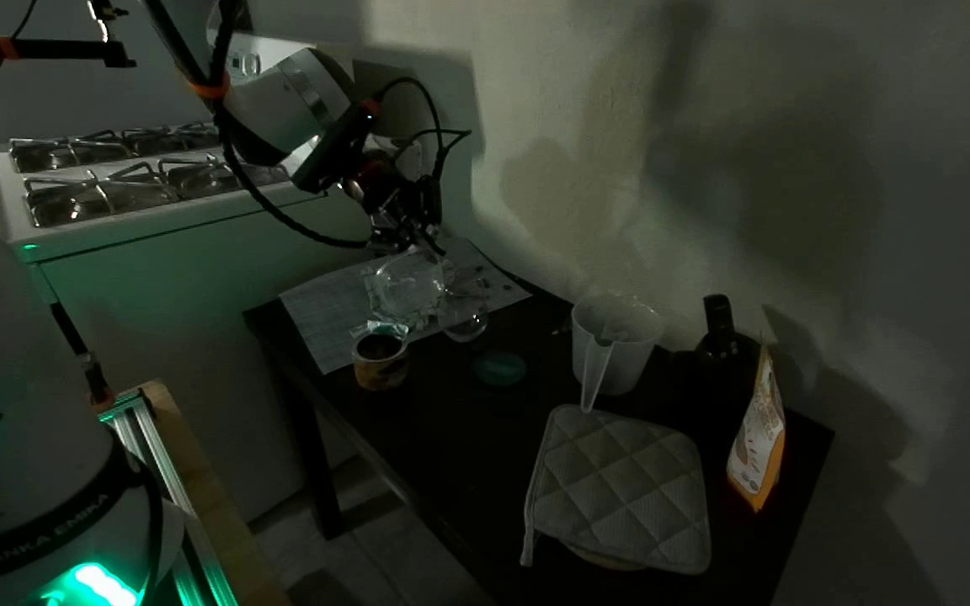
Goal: Pour the coffee grinds in the bowl into the can
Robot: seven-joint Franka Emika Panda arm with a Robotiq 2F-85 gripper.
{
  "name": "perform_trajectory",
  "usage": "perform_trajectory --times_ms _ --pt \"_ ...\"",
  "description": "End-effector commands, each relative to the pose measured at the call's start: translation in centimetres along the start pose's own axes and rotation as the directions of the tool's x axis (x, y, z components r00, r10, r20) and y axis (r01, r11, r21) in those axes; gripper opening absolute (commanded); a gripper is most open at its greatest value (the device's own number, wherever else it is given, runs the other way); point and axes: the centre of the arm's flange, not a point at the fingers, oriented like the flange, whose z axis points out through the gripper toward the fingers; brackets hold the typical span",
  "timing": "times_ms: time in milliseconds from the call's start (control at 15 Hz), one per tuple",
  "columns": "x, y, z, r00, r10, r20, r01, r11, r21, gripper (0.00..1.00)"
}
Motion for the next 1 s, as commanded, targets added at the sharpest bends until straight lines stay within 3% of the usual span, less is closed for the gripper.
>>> perform_trajectory --times_ms 0,267,533,733,933 --pt "-5.7 0.9 3.9 0.988 0.121 -0.097 -0.109 0.986 0.126 0.03" --pt "-7.7 1.9 8.6 0.948 0.265 -0.176 -0.215 0.942 0.260 0.03" --pt "-9.0 2.6 14.0 0.885 0.410 -0.223 -0.289 0.856 0.428 0.03" --pt "-9.8 3.2 16.5 0.802 0.520 -0.293 -0.329 0.795 0.509 0.03" --pt "-10.7 3.8 18.5 0.696 0.620 -0.362 -0.359 0.737 0.573 0.03"
